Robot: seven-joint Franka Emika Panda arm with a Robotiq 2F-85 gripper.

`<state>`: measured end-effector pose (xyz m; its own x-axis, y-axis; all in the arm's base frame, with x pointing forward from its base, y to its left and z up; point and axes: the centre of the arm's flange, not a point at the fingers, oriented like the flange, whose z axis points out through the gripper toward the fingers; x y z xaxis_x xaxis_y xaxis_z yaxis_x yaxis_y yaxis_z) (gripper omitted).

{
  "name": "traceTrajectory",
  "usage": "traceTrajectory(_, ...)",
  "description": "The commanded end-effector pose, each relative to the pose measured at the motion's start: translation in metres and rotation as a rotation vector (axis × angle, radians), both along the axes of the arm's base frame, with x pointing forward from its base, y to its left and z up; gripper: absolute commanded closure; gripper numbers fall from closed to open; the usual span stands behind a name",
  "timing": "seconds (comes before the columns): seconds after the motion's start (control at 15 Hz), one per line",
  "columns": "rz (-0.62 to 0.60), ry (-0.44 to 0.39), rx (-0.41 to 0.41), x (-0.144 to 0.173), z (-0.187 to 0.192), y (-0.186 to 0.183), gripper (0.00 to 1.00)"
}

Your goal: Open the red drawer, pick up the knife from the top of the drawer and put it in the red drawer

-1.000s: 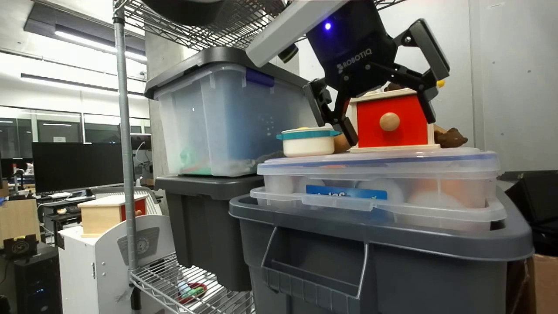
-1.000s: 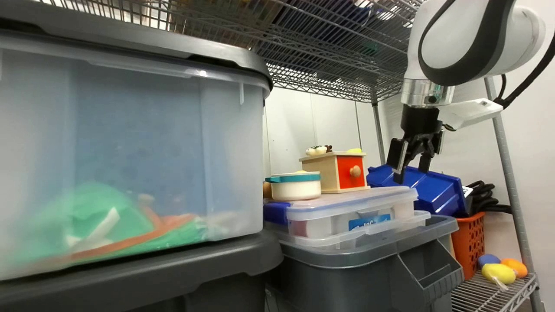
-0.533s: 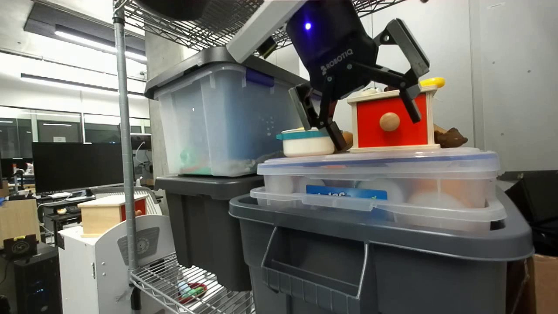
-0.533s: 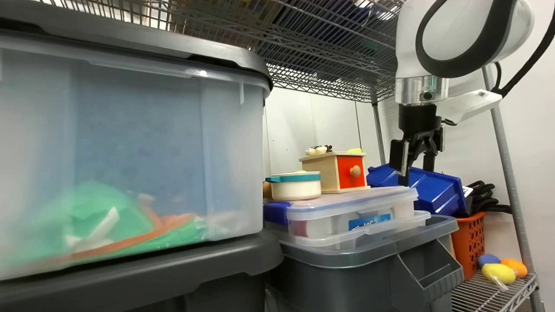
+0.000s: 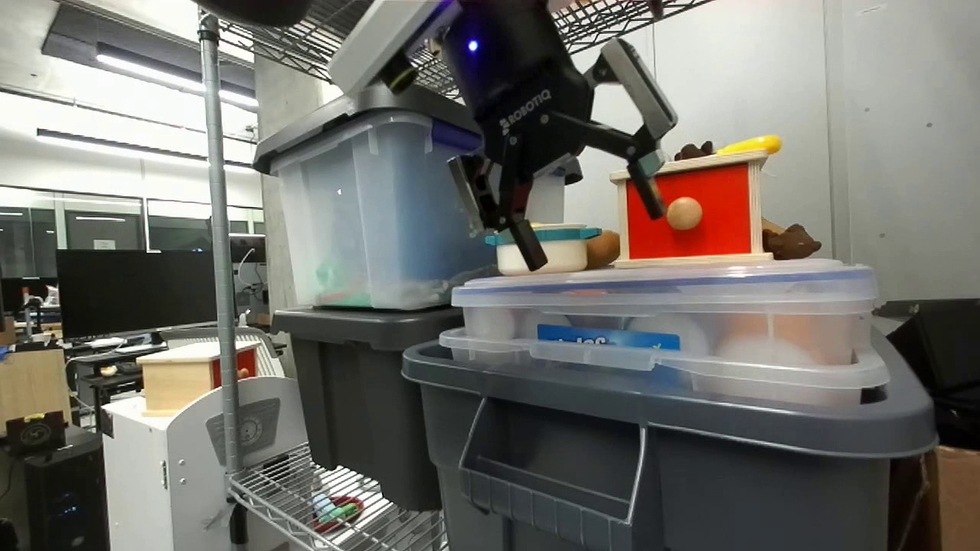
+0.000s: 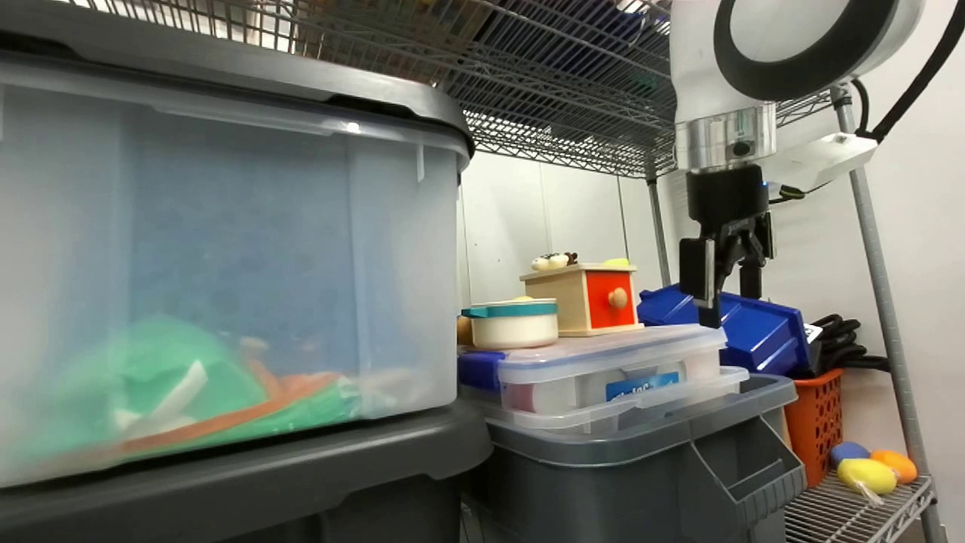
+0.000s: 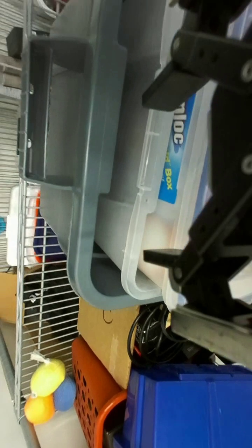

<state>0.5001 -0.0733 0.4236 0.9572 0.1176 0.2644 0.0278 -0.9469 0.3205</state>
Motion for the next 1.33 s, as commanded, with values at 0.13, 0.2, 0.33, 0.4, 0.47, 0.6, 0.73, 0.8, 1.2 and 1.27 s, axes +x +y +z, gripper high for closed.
traceTrajectory(0.13, 0.054, 0.090, -0.019, -0.031, 0.003, 0.058, 0.00)
traceTrajectory(0.2, 0.057, 0.104, -0.028, -0.033, 0.003, 0.063, 0.00)
traceTrajectory(0.33, 0.050, 0.123, -0.034, -0.036, 0.003, 0.072, 0.00)
traceTrajectory(0.4, 0.038, 0.132, -0.031, -0.038, 0.003, 0.074, 0.00)
traceTrajectory(0.47, 0.024, 0.141, -0.029, -0.041, 0.004, 0.078, 0.00)
traceTrajectory(0.6, -0.008, 0.167, -0.016, -0.044, 0.004, 0.082, 0.00)
traceTrajectory(0.73, -0.042, 0.193, 0.009, -0.046, 0.002, 0.083, 0.00)
traceTrajectory(0.8, -0.053, 0.208, 0.033, -0.047, 0.001, 0.083, 0.00)
traceTrajectory(1.2, -0.105, 0.260, 0.233, -0.049, -0.003, 0.079, 0.00)
traceTrajectory(1.27, -0.109, 0.267, 0.261, -0.049, -0.003, 0.077, 0.00)
